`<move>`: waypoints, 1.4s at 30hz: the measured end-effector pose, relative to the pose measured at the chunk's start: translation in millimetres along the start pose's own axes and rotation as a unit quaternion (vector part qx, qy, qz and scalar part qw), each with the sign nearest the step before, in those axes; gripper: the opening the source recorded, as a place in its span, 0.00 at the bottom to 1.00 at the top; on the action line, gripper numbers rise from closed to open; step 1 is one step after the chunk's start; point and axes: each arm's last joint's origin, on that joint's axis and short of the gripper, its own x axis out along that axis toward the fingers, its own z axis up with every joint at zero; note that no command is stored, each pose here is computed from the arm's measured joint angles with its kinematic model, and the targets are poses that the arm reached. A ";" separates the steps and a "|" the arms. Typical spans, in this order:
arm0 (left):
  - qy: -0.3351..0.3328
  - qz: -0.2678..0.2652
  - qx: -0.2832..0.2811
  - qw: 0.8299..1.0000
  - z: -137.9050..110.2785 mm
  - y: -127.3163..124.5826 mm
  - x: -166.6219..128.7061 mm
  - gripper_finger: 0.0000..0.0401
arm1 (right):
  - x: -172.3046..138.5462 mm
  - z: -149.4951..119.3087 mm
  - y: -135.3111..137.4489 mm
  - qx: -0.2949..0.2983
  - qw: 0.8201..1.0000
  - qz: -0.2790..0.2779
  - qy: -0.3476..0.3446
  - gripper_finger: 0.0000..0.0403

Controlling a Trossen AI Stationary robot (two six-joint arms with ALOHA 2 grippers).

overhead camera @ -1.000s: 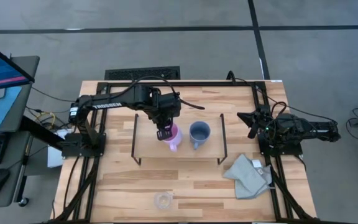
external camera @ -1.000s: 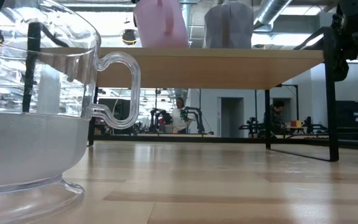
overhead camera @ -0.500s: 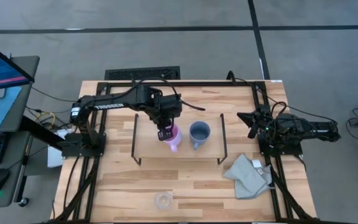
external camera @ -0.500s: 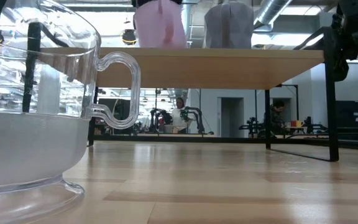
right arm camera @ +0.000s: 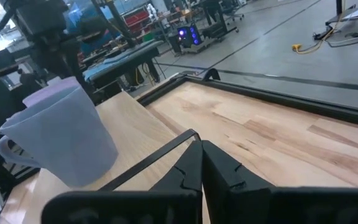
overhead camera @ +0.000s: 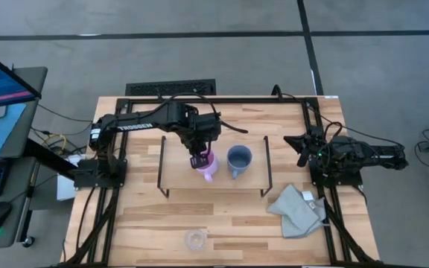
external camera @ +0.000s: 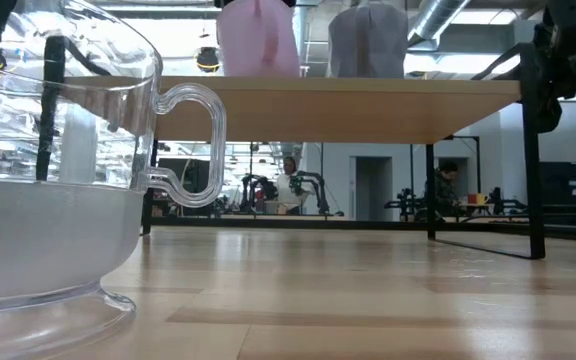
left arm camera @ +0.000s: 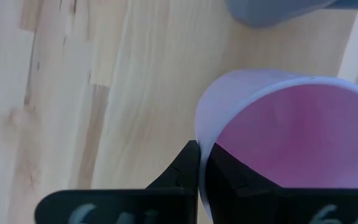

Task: Stack small to large cups/mugs on shelf
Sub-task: Put the pink mug on the shelf

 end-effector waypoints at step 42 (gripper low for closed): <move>0.012 -0.025 0.019 0.999 11.5 -2.0 15.3 0.11 | 0.0 -2.4 -1.0 -0.030 0.999 -0.003 0.012 0.06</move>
